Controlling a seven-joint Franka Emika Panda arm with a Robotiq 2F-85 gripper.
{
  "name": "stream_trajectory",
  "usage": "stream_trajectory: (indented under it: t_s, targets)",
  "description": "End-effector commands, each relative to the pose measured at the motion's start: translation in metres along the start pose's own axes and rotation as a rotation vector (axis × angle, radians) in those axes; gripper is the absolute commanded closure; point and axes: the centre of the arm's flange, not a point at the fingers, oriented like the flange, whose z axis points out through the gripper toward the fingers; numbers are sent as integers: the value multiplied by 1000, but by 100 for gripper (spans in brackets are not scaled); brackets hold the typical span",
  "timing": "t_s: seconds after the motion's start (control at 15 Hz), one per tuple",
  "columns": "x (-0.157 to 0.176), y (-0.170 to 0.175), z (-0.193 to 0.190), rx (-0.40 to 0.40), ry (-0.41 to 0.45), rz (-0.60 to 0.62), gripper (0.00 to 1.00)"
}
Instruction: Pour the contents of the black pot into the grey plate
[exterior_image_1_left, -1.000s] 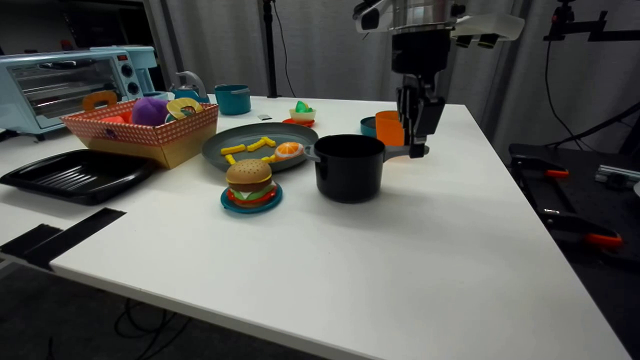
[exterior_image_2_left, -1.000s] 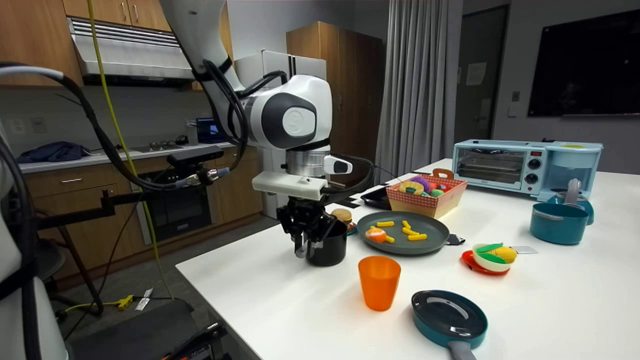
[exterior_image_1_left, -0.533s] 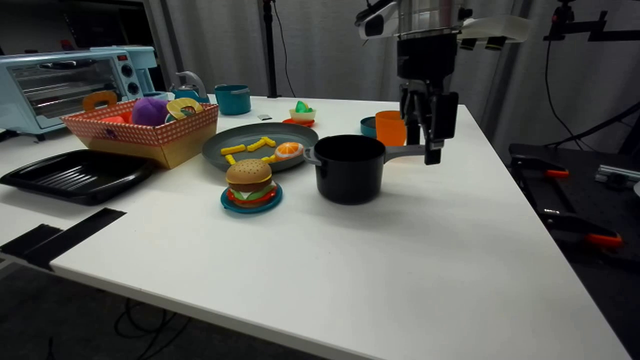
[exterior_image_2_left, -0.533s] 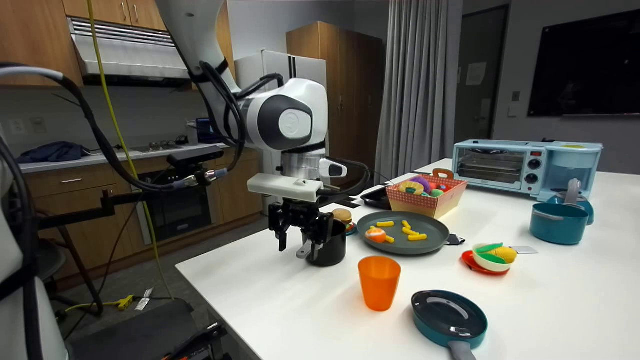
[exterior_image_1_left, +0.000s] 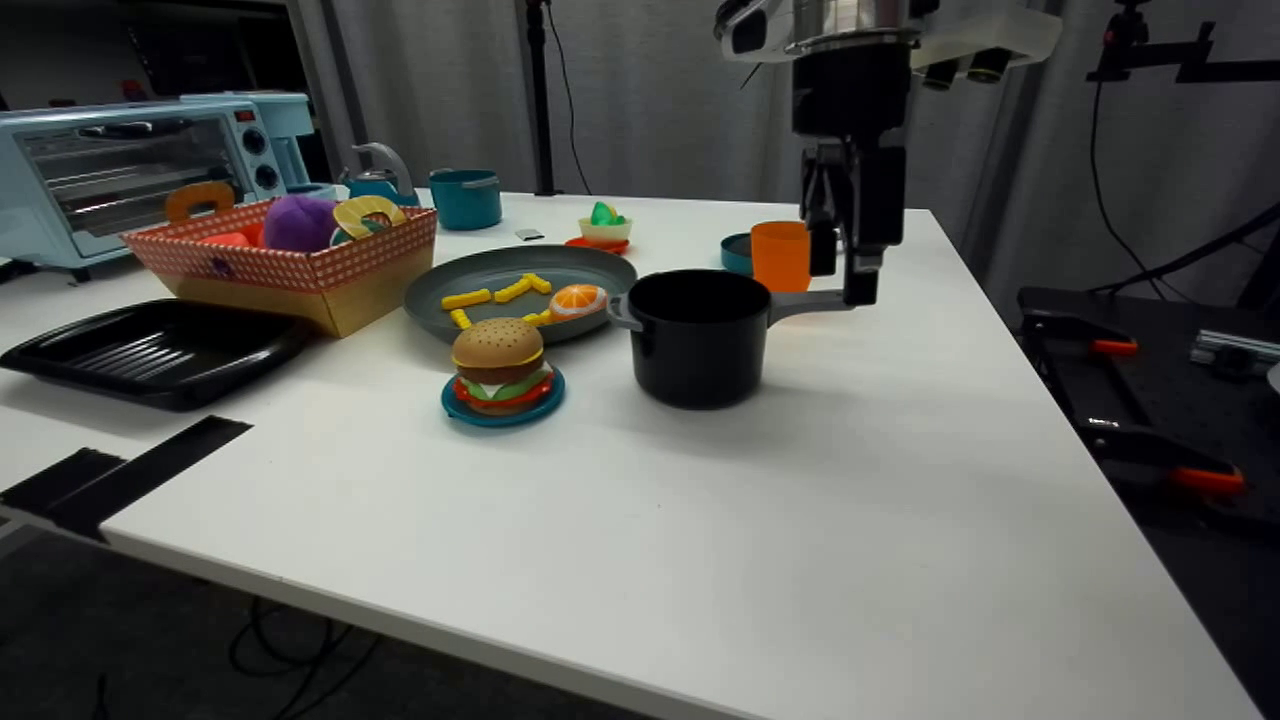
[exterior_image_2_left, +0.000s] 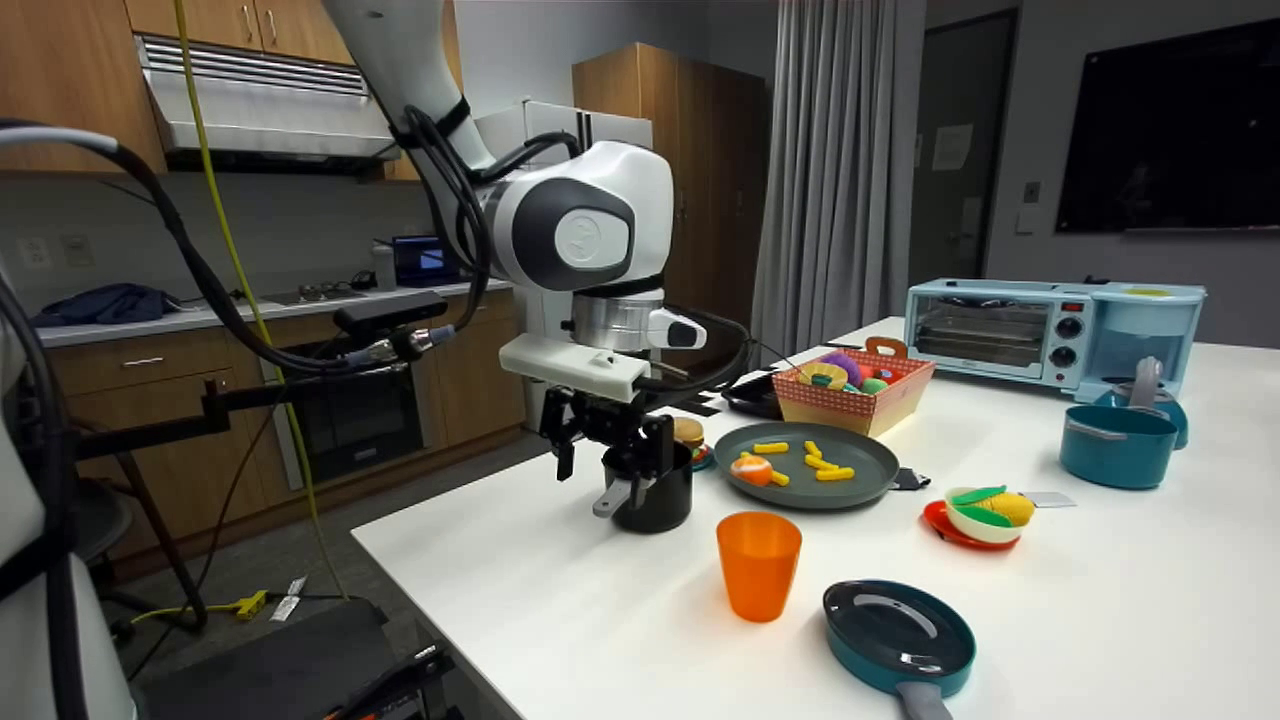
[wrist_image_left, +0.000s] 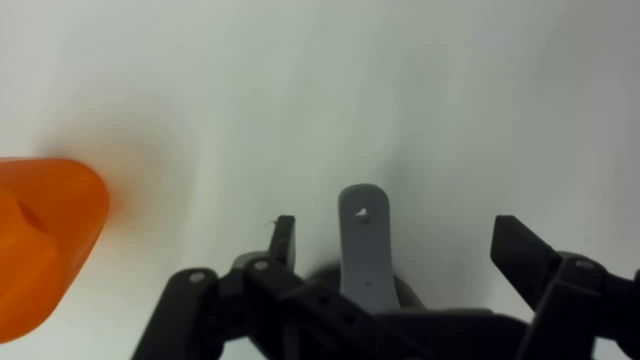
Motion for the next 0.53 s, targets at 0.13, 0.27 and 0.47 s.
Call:
stream_trajectory:
  t_s: [0.13,0.27,0.47]
  targets:
    - [-30,13,-56,-3,40,98,0]
    - [-40,11,-72,-31,45,121,0]
    - [-60,-19,-97,-87,32,145,0]
